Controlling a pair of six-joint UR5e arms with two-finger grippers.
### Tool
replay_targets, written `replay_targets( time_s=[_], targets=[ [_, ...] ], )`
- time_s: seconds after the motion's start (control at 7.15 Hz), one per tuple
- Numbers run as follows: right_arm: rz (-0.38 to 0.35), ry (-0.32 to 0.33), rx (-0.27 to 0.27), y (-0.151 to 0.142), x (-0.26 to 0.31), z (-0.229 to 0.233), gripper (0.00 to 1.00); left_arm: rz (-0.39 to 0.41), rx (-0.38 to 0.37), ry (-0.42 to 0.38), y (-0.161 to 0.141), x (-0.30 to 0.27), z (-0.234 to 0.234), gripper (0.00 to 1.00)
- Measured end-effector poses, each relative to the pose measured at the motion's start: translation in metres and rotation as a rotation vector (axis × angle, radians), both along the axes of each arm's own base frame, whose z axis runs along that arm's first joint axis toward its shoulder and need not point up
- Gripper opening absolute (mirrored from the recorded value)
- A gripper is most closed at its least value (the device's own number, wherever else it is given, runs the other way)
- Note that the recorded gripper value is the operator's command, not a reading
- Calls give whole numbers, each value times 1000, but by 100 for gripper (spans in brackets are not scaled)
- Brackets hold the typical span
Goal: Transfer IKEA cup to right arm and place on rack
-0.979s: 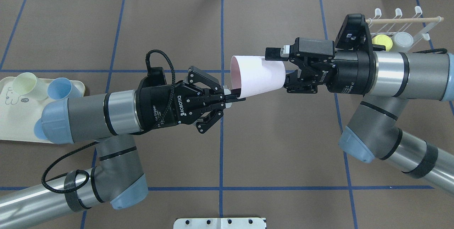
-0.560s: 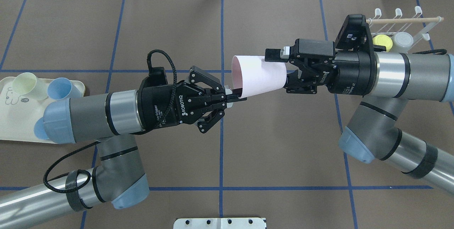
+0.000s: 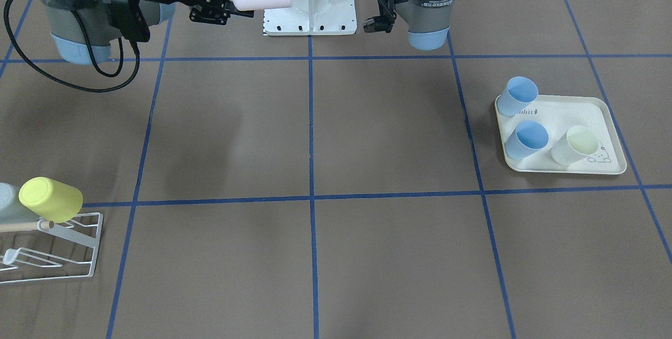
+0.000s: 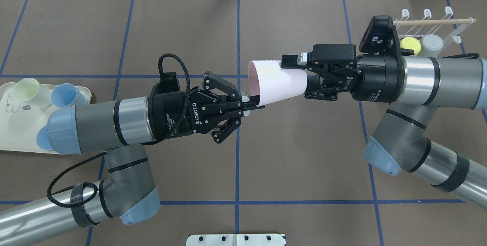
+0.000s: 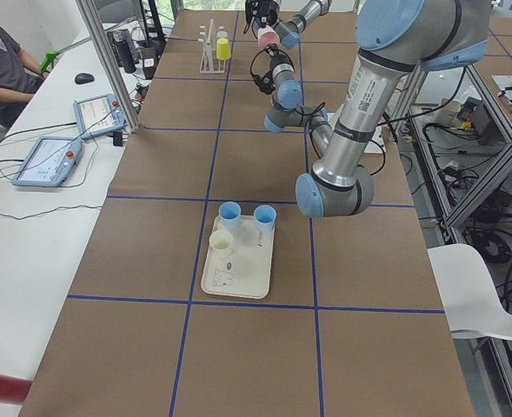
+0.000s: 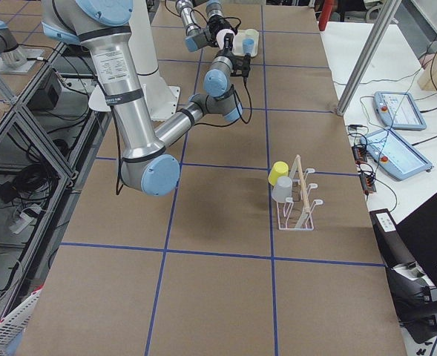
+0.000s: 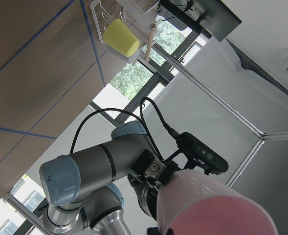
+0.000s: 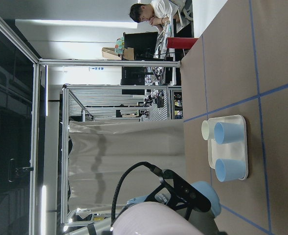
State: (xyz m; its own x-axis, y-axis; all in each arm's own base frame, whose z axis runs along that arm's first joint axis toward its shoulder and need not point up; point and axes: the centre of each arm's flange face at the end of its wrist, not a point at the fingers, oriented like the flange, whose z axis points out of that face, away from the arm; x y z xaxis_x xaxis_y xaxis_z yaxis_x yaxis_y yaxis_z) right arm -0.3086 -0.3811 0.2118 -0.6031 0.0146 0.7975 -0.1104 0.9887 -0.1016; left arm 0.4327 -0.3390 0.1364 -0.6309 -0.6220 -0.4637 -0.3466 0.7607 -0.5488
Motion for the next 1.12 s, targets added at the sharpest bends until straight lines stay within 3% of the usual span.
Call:
replay_targets(
  time_s=[0.14,0.7,0.98,1.12],
  targets=[
    [0,-1,1,0,0,0,33,-7,-4,1,-1,-1,1,81],
    [30,4,-3,-7,14,3,35,-73,9,-42,-10,-18,28,80],
    [118,75,-28,-33,42,28,35,-169,55,-139,-22,-28,62,80],
    [184,174,-34,-53,63,49,35,-216,58,-192,-41,-39,70,85]
  ],
)
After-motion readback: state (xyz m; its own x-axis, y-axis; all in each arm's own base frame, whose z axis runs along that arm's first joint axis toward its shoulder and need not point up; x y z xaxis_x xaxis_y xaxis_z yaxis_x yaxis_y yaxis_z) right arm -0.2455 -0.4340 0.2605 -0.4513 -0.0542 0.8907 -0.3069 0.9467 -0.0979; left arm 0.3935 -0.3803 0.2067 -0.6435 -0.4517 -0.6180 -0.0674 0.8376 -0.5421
